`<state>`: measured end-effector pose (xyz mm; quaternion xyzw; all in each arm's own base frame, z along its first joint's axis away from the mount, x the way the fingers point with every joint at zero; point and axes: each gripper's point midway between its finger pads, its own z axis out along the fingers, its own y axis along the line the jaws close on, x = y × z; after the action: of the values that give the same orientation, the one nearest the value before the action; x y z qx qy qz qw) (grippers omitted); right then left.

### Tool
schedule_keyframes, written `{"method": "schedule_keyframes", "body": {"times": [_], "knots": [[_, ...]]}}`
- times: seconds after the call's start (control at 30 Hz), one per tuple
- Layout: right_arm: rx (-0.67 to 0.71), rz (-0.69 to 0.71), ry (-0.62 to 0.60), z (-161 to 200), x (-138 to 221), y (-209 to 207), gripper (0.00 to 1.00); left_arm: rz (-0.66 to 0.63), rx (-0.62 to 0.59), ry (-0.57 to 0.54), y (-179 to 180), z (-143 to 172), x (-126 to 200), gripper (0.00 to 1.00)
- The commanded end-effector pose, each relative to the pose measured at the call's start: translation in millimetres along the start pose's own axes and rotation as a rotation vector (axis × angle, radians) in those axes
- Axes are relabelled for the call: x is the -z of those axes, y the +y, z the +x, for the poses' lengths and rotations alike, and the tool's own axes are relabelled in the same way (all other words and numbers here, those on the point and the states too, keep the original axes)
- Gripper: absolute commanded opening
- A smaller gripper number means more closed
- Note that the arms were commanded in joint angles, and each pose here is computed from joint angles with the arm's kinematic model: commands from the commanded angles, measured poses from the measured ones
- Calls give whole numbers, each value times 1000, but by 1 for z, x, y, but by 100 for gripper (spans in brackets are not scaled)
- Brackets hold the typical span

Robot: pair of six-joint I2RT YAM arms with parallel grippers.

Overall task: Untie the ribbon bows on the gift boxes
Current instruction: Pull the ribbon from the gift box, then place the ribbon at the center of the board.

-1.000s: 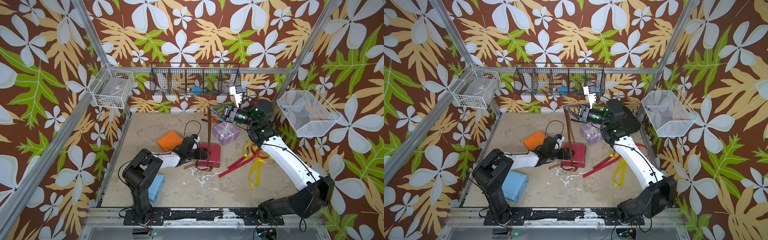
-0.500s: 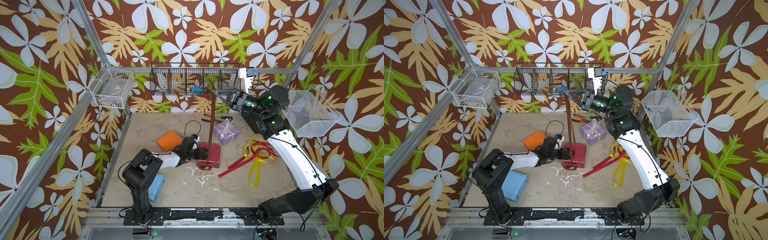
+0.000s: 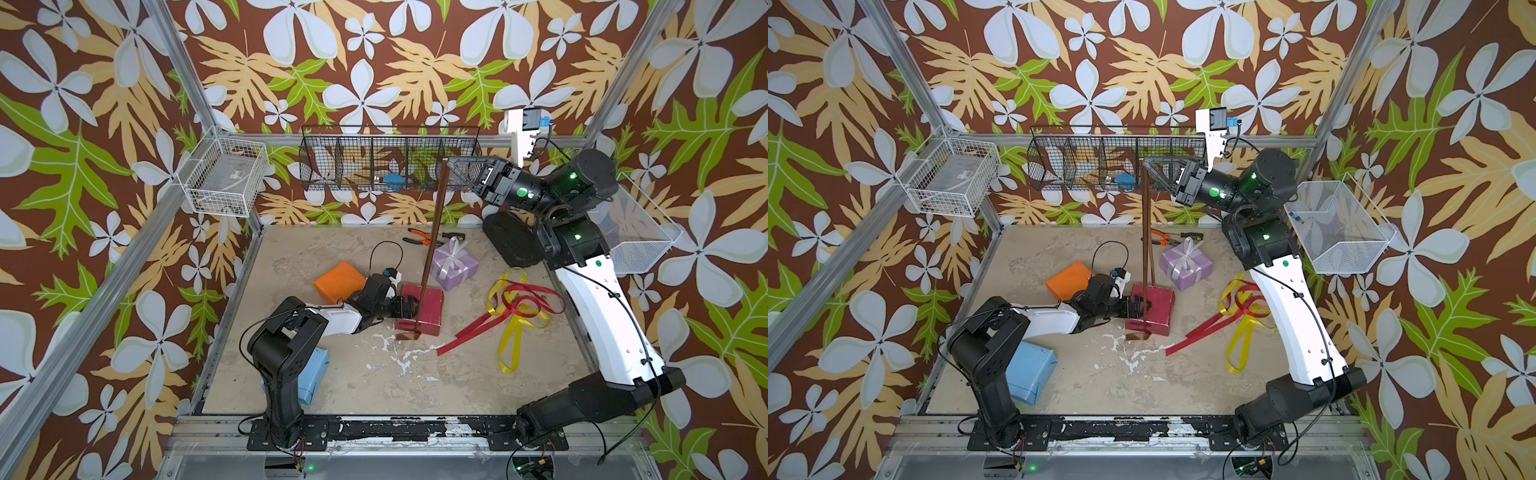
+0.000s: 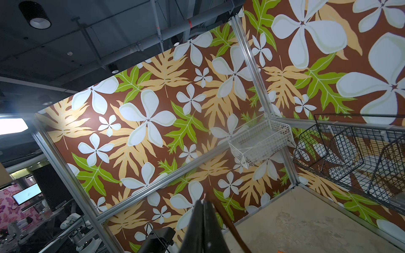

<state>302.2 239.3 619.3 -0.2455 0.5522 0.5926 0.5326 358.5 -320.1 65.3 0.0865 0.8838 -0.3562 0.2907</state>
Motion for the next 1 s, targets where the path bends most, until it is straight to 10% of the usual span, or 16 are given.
{"method": "schedule_keyframes", "body": {"times": [0.0, 0.37, 0.97], "knots": [[153, -33, -131, -39, 13, 28, 0, -129, 2, 110, 31, 32, 0, 98], [-29, 197, -101, 41, 56, -84, 0, -130, -3, 120, 30, 31, -2, 97], [-270, 1105, -379, 185, 327, -226, 0, -143, -9, 136, 36, 36, -3, 97]]}}
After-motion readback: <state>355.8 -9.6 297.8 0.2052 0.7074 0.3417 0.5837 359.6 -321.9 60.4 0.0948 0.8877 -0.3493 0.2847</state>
